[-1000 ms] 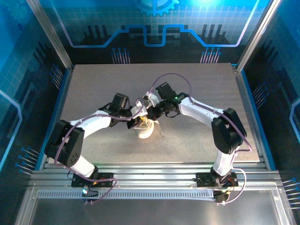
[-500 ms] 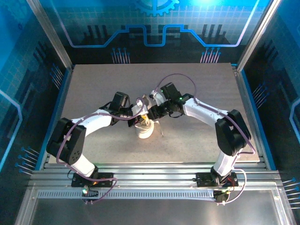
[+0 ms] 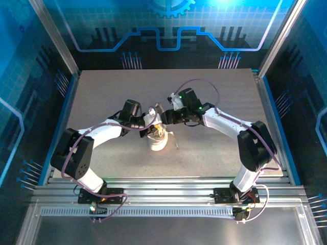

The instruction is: Tie the shoes

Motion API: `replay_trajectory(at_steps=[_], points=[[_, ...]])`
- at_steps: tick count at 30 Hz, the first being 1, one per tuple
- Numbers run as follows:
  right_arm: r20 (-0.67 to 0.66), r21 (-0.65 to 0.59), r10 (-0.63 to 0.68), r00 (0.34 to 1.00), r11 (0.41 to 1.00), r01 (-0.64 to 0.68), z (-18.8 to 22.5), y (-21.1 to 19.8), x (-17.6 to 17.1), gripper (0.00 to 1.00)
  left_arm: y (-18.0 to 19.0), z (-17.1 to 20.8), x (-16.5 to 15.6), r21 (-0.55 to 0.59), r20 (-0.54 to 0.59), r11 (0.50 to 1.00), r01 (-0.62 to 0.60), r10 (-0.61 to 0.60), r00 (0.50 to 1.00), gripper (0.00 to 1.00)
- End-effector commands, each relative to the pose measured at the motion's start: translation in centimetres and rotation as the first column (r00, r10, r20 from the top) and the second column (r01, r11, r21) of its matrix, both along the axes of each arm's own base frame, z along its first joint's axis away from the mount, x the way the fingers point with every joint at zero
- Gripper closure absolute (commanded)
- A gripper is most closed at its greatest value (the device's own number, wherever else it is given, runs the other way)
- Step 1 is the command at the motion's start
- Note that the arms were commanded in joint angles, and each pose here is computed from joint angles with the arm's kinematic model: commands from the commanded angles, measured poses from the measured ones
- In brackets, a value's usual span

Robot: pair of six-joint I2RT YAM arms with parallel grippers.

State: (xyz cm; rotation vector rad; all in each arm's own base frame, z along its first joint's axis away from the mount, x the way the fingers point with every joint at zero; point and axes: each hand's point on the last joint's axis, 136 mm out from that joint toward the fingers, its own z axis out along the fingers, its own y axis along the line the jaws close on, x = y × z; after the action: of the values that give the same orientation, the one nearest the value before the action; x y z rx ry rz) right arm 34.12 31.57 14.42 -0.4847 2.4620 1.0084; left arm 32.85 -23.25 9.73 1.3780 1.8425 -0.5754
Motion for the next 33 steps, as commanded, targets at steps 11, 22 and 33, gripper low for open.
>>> replay_trajectory(at_steps=[11, 22, 33], points=[[-0.040, 0.048, 0.003, 0.999, 0.999, -0.001, -1.0, 1.8, 0.8, 0.73, -0.9, 0.9, 0.1, -0.032, 0.033, 0.998, 0.055, -0.054, 0.998, 1.00], [-0.037, 0.061, 0.009, 0.999, 0.998, -0.007, -1.1, 2.3, 1.0, 0.74, -0.8, 0.8, -0.2, -0.026, 0.030, 0.998, 0.056, -0.056, 0.998, 1.00], [0.066, -0.013, -0.007, 0.998, 1.000, 0.008, 0.4, 1.3, 0.9, 1.00, -0.5, 1.6, -0.4, -0.015, 0.034, 0.999, 0.043, -0.043, 0.999, 0.84]])
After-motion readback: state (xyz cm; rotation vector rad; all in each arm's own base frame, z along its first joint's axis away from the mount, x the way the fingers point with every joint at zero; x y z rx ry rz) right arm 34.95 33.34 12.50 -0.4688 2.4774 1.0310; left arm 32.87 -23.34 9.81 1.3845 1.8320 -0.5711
